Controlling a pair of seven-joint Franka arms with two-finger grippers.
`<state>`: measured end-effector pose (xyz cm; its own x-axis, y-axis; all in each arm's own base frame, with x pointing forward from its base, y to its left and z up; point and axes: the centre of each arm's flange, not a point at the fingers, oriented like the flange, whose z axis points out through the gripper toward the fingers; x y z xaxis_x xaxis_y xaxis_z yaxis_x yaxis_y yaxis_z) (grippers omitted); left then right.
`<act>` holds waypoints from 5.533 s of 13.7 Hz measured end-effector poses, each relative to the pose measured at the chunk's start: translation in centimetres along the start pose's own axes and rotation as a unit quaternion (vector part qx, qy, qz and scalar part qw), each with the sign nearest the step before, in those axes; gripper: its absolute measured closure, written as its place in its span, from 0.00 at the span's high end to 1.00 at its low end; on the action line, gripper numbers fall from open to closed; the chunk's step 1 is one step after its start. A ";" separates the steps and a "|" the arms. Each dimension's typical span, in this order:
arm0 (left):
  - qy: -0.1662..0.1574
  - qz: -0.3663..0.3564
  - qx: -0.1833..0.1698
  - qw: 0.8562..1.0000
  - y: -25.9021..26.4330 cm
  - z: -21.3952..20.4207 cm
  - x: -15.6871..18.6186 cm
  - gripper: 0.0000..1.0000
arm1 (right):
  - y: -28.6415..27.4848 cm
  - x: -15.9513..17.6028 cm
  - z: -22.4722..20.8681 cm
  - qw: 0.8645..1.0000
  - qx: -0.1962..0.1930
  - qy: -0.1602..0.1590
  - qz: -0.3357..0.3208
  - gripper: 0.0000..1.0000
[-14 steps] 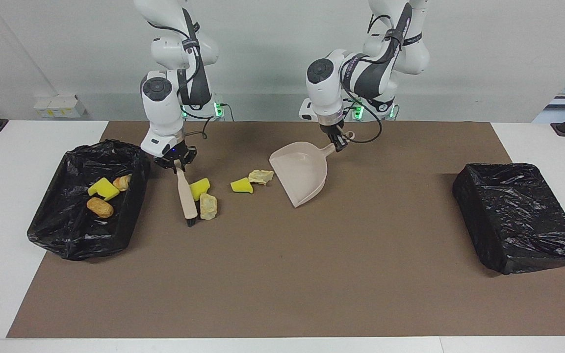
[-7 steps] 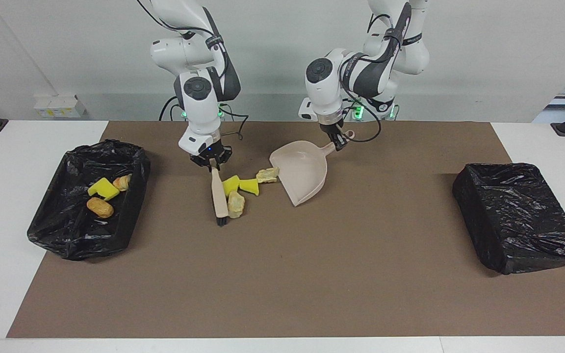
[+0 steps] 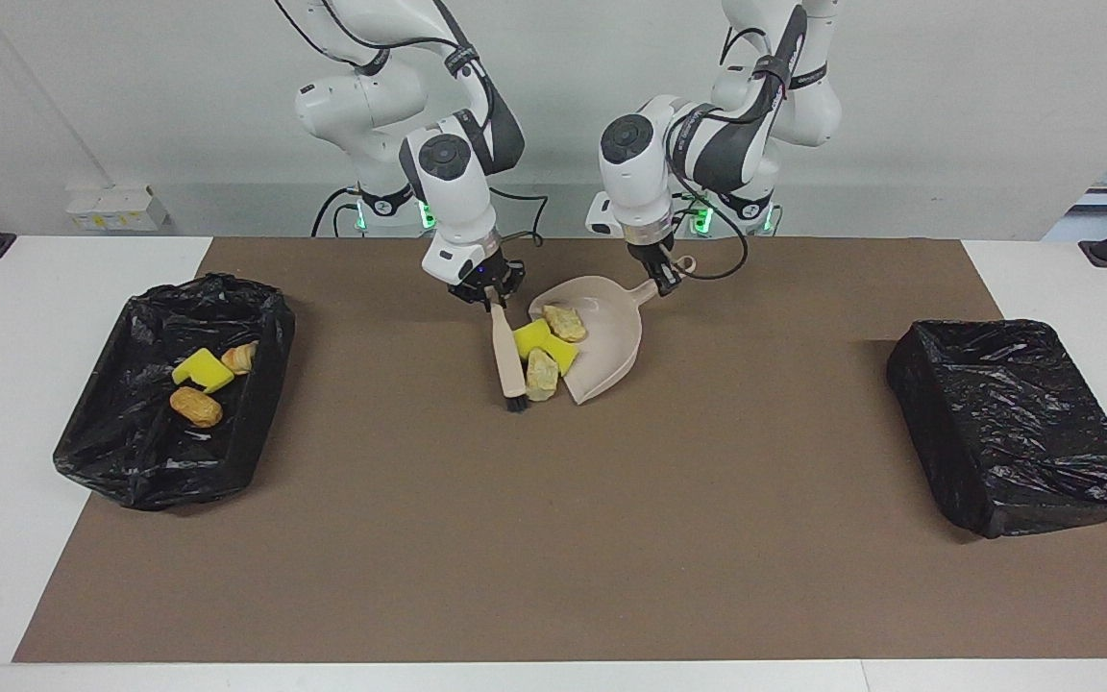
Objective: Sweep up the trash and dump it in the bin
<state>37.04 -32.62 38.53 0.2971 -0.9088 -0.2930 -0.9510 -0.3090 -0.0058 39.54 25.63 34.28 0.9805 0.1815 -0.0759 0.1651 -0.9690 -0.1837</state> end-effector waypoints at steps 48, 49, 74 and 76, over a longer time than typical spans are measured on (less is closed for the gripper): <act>0.063 0.120 0.064 0.989 -37.8 -0.8 -51.8 0.33 | -18.7 -10.2 4.0 0.995 -0.065 0.003 0.077 0.25; 0.044 0.127 0.075 0.988 -38.4 -1.0 -52.3 0.33 | -18.7 -10.2 4.1 0.995 -0.067 0.003 0.076 0.25; -0.248 0.119 0.120 0.954 -38.3 -12.4 -47.2 0.33 | 18.0 9.7 -20.8 0.997 -0.067 0.019 0.042 1.00; -0.216 0.121 0.117 0.962 -35.8 -12.2 -40.4 0.33 | 21.2 9.8 -22.2 0.995 -0.068 0.031 0.059 1.00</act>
<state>60.10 11.73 62.25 0.0494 -0.7290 -0.6827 -0.9960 0.0150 -0.0881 55.07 3.17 51.40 0.9979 0.0577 -0.0286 0.0565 -0.9975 -0.0431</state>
